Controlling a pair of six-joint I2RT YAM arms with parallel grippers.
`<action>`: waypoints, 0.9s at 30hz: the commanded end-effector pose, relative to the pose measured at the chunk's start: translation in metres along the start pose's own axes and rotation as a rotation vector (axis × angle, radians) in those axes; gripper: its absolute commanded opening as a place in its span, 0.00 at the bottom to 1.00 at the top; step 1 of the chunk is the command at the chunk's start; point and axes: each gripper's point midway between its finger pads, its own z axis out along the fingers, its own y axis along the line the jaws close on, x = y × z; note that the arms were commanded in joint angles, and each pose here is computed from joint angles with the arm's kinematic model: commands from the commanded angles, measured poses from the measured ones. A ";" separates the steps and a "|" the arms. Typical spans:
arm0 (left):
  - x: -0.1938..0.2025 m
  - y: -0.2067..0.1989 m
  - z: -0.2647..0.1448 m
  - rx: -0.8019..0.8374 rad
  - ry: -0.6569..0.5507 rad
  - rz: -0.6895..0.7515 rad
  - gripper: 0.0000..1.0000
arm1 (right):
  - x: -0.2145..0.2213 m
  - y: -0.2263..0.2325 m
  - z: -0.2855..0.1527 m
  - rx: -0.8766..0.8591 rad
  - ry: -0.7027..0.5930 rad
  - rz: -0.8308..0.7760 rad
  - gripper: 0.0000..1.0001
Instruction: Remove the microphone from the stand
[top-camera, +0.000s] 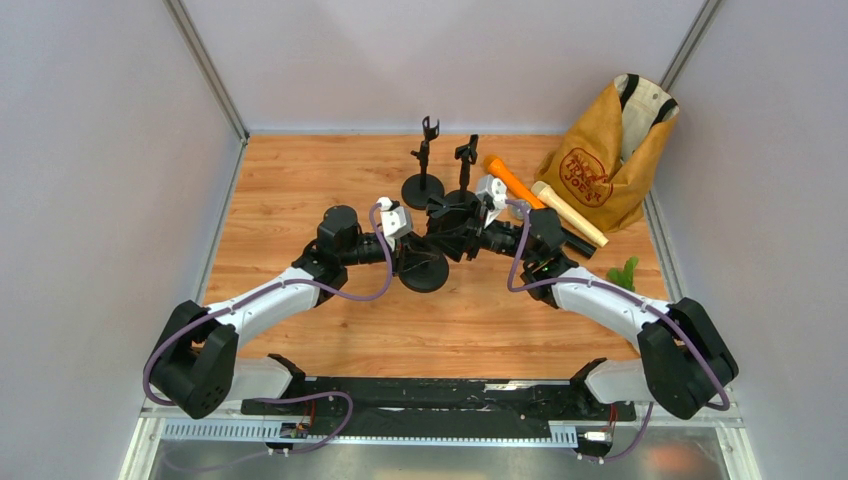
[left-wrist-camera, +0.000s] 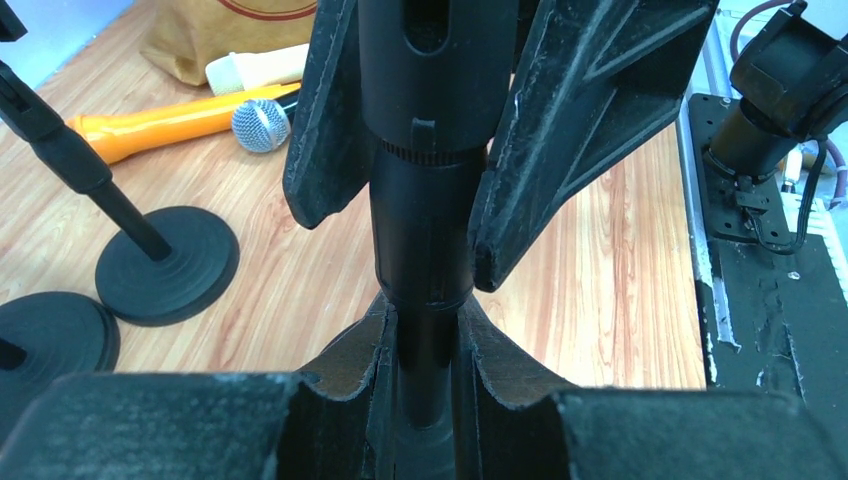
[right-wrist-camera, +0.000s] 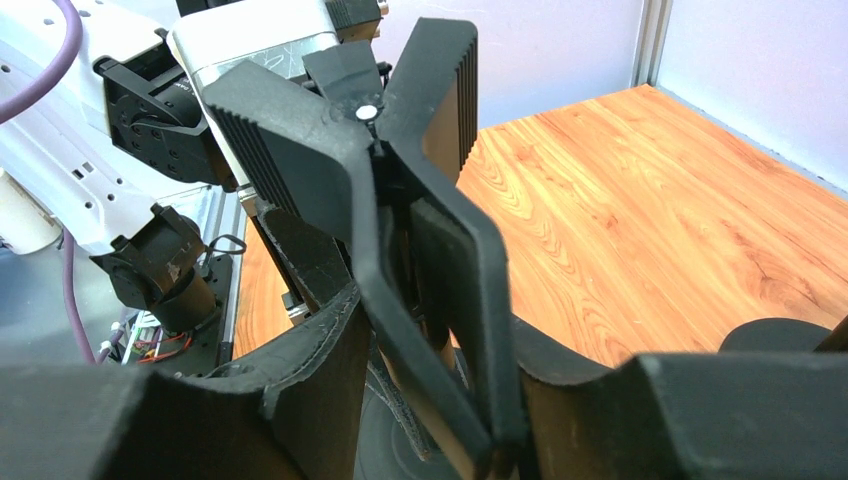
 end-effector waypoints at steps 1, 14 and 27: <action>-0.038 -0.005 0.001 0.027 -0.107 0.101 0.00 | -0.001 0.003 0.004 -0.026 -0.008 -0.018 0.43; -0.040 -0.004 0.001 0.027 -0.097 0.106 0.34 | -0.017 -0.001 -0.002 -0.001 -0.042 -0.096 0.00; -0.039 -0.011 0.000 0.073 -0.072 0.107 0.74 | -0.071 -0.032 -0.044 0.045 0.036 -0.266 0.00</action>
